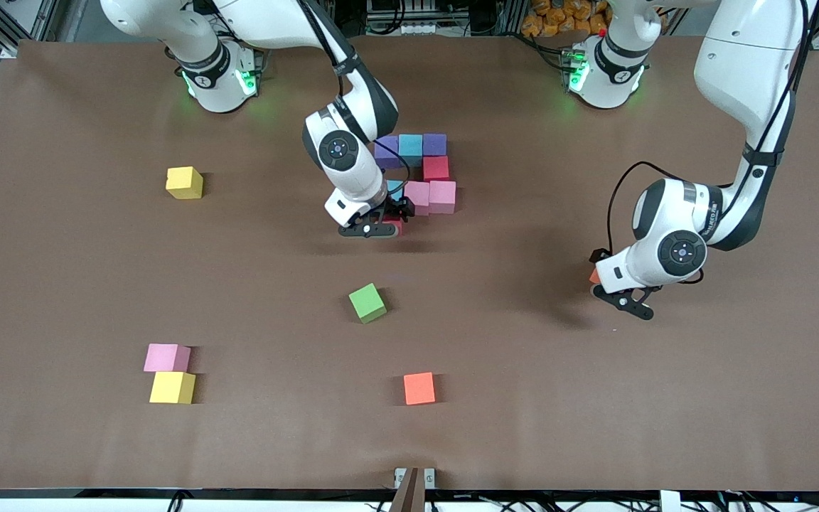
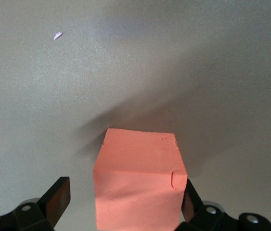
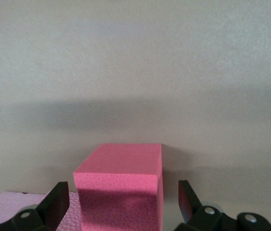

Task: Form number 2 with 11 blocks
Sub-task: 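Grasp the orange cube with the left gripper while the right gripper releases red, then carry the orange cube to the shape while the right gripper reaches pink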

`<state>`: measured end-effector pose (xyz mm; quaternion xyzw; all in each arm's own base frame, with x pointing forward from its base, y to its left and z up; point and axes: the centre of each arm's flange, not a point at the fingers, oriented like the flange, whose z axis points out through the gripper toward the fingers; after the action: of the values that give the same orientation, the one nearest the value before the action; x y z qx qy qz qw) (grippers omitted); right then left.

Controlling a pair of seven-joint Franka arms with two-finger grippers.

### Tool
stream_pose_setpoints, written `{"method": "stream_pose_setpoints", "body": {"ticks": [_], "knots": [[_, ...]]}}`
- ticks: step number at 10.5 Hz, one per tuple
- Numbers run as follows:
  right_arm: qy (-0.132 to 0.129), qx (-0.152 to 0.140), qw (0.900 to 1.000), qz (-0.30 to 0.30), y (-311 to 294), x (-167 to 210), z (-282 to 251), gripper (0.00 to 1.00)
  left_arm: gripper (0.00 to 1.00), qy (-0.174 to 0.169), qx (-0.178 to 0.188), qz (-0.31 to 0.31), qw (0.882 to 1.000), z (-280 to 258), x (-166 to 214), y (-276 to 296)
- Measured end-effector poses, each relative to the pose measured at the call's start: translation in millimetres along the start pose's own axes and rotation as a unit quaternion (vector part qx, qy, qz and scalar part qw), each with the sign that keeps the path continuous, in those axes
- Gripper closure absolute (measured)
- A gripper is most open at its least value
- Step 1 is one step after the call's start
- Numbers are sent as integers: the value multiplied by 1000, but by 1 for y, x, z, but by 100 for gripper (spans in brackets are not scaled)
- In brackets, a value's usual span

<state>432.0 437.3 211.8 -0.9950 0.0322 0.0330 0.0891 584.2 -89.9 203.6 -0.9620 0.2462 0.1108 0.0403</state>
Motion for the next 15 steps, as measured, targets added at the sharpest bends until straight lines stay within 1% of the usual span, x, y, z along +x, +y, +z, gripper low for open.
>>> {"method": "stream_pose_setpoints", "body": {"ticks": [1, 2, 3, 4, 5, 6, 7, 8, 10, 11, 13, 15], "knots": [[0, 6, 1000, 6, 0, 6, -11, 0, 1, 0, 0, 0, 1000, 0, 0, 0], [1, 14, 1000, 12, 1, 13, -28, 0, 7, 0, 0, 0, 1000, 0, 0, 0], [6, 23, 1000, 17, 4, 21, -45, 0, 9, 0, 0, 0, 1000, 0, 0, 0], [13, 33, 999, 22, 7, 29, -61, 0, 19, 0, 0, 0, 1000, 0, 0, 0], [21, 41, 999, 26, 14, 41, -76, 0, 36, 1, 0, 0, 1000, -1, 0, 0], [25, 47, 998, 29, 25, 57, -91, 0, 38, 2, 1, 0, 1000, -2, 0, 0], [30, 45, 998, 30, 38, 76, -104, 0, 40, 2, 1, 0, 1000, -3, 0, 0], [35, 33, 998, 27, 54, 96, -119, 0, 44, 4, 2, 0, 1000, -4, 1, 0], [49, 6, 998, 27, 96, 138, -150, 0, 44, 17, 7, -2, 1000, -22, 8, -5], [56, -2, 998, 19, 122, 157, -161, 0, 44, 22, 8, -3, 1000, -42, 15, -5], [66, -10, 997, -26, 184, 188, -176, 0, 44, 42, -13, -11, 999, -89, 35, 15], [73, -17, 995, -70, 244, 211, -188, 0, 44, 65, -36, -22, 997, -117, 53, 52]]}}
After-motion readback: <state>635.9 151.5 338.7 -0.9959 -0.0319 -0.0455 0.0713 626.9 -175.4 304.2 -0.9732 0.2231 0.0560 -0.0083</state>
